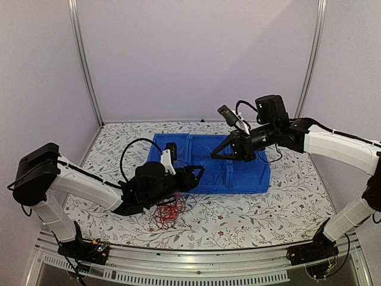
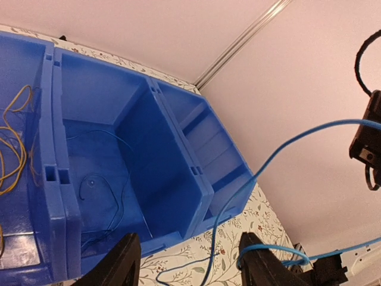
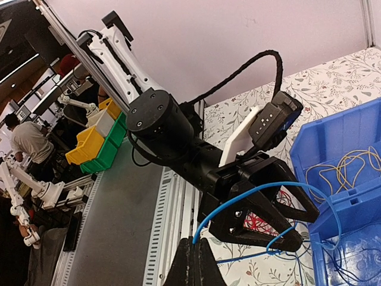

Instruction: Untangle the cables

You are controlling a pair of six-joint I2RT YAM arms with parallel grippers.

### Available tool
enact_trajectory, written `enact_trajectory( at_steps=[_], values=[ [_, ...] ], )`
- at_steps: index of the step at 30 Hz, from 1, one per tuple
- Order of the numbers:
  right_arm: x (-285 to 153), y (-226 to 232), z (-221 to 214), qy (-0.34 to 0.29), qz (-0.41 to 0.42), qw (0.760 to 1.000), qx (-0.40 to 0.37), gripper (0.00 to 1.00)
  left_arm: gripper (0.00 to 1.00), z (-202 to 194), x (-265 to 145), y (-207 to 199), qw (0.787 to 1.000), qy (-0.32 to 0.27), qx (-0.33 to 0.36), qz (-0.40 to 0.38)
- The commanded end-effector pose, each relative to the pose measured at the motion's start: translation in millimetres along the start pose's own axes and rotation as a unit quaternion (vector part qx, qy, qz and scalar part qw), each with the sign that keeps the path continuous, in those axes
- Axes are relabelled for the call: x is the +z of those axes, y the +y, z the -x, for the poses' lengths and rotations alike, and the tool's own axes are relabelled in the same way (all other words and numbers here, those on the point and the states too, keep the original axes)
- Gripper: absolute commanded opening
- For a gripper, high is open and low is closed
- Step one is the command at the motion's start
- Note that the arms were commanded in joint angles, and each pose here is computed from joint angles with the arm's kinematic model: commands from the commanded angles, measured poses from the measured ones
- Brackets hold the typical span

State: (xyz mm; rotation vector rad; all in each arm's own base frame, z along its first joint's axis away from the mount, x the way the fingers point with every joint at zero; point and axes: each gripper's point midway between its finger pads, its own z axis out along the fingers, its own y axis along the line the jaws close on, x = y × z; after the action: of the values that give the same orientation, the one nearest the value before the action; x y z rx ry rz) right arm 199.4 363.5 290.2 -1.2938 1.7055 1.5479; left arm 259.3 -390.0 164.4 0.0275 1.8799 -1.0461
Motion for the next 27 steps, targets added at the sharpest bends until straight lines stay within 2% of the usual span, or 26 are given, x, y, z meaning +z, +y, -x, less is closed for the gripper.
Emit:
enact_trajectory(
  at_steps=[1, 7, 14, 21, 27],
  values=[
    [-13.9, 58.3, 47.7, -0.036, 0.074, 0.991, -0.105, 0.00, 0.55, -31.5, -9.7, 87.9, 0.988, 0.055, 0.033, 0.139],
    [-22.7, 67.6, 68.5, -0.045, 0.069, 0.987, -0.136, 0.00, 0.56, -40.7, -14.3, 100.9, 0.986, 0.065, 0.016, 0.151],
    [-34.5, 70.1, 109.8, -0.065, 0.019, 0.977, -0.201, 0.00, 0.56, -48.0, -13.4, 103.7, 0.987, 0.076, 0.009, 0.144],
    [-39.3, 47.5, 134.6, -0.081, -0.021, 0.972, -0.218, 0.00, 0.55, -37.4, -20.0, 78.9, 0.993, 0.063, 0.026, 0.102],
    [-31.3, 19.1, 126.6, -0.074, -0.031, 0.977, -0.196, 0.00, 0.55, -24.0, -35.9, 40.3, 0.995, 0.043, 0.072, 0.053]
  ],
)
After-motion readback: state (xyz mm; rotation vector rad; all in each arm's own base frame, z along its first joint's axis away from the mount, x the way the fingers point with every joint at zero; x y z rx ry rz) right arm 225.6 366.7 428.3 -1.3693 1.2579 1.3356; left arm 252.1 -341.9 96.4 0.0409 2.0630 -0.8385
